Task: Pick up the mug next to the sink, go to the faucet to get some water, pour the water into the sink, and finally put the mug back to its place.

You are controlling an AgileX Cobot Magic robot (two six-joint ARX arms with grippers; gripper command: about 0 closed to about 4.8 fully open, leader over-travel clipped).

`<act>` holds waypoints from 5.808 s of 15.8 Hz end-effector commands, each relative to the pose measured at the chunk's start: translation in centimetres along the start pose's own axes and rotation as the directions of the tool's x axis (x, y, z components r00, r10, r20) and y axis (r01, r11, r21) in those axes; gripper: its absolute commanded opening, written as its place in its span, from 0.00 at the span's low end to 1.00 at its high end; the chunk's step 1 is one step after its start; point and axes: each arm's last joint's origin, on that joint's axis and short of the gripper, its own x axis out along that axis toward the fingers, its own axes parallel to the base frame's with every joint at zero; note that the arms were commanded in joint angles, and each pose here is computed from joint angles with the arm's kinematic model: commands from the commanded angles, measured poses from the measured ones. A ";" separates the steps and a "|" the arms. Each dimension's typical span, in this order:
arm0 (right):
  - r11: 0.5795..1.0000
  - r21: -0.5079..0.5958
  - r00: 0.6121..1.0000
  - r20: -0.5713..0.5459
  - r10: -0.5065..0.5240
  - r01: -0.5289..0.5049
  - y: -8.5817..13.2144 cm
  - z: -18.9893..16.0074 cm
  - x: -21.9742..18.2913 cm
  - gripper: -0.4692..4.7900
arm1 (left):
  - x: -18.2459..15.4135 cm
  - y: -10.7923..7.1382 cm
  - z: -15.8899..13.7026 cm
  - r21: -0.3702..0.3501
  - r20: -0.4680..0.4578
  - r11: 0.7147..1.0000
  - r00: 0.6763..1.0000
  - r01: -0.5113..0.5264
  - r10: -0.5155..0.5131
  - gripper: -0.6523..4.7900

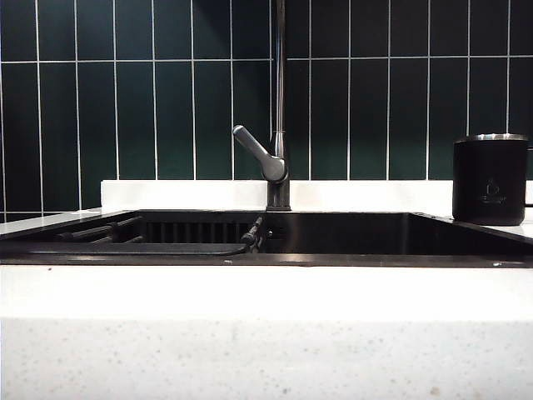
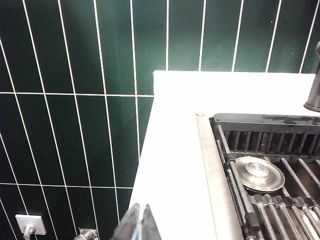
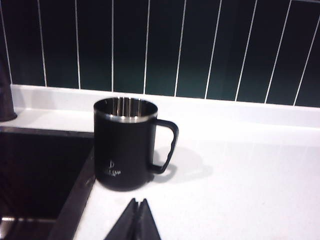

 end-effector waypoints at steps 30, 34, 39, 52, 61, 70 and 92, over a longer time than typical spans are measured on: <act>0.989 0.145 1.000 0.012 0.023 -0.024 -1.5 15.3 -0.5 0.09 | -0.5 -0.5 14.0 0.033 0.155 0.974 0.962 0.224 -0.226 0.11; 0.999 0.029 0.989 -0.143 0.038 -0.034 -1.1 13.8 1.6 0.09 | 3.4 -1.0 14.6 0.016 0.058 0.935 0.933 0.355 -0.355 0.11; 1.000 -0.015 0.990 -0.138 -0.014 0.012 -1.3 13.9 1.7 0.10 | 7.0 -1.3 13.7 0.001 0.041 0.923 0.922 0.385 -0.385 0.11; 0.993 -0.103 0.908 -0.409 -0.096 0.059 -0.6 9.6 8.9 0.54 | 11.4 -3.2 10.8 0.037 -0.055 0.866 0.866 0.499 -0.497 0.41; 0.981 -0.013 0.865 -0.469 -0.179 0.196 0.3 3.3 16.3 0.55 | 17.8 -4.1 9.6 0.052 -0.100 0.825 0.825 0.563 -0.556 0.41; 0.973 -0.011 0.868 -0.451 -0.209 0.229 -0.1 -0.9 19.3 0.55 | 22.3 -5.1 9.6 0.011 -0.138 0.747 0.741 0.665 -0.657 0.42; 0.996 0.040 0.951 -0.303 -0.059 0.075 -1.6 -1.7 21.0 0.20 | 23.1 -5.6 6.4 -0.089 -0.227 0.641 0.611 0.763 -0.758 0.46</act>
